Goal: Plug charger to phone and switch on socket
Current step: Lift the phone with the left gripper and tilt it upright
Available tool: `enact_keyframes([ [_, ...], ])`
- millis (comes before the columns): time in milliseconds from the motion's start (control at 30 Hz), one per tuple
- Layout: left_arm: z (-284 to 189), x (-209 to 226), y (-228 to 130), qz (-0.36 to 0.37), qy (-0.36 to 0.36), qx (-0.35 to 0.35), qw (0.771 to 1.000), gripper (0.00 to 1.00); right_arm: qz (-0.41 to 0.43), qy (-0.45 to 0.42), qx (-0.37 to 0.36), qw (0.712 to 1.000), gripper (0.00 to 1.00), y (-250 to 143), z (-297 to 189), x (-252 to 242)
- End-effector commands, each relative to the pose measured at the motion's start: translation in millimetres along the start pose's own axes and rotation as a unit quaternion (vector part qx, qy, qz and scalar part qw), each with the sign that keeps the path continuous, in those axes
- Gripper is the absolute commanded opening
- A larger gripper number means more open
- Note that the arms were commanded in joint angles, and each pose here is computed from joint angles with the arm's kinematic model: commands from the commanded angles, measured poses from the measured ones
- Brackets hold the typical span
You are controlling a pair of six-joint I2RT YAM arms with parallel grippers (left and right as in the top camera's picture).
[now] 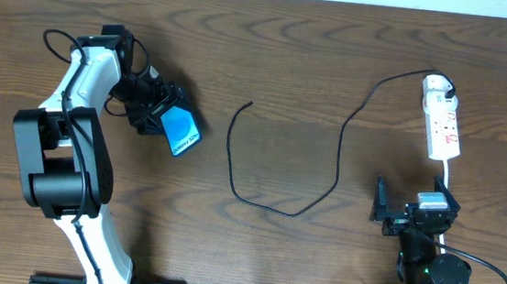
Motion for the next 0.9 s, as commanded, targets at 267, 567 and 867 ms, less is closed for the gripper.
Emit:
enact_keyframes([
  [267, -15, -28, -15, -0.102, -0.097, 0.041, 0.989, 0.52, 0.005, -0.002, 0.000, 1.000, 0.99, -1, 0, 0],
  [567, -19, -41, -20, -0.133, -0.157, 0.072, 0.976, 0.52, 0.005, -0.002, 0.000, 1.000, 0.99, -1, 0, 0],
  [867, -23, -50, -25, -0.187, -0.191, 0.106, 0.958, 0.52, 0.005, -0.002, 0.000, 1.000, 0.99, -1, 0, 0],
])
Point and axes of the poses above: each gripper's point midway between its finger pads, its own z axis out along the fingers, its own x axis along the line the jaws close on, y = z × x, the point moved 6 cm from there along -z, back along the fingers, and after that the axes turned 9 degrees about z, right-handed, at the moved point
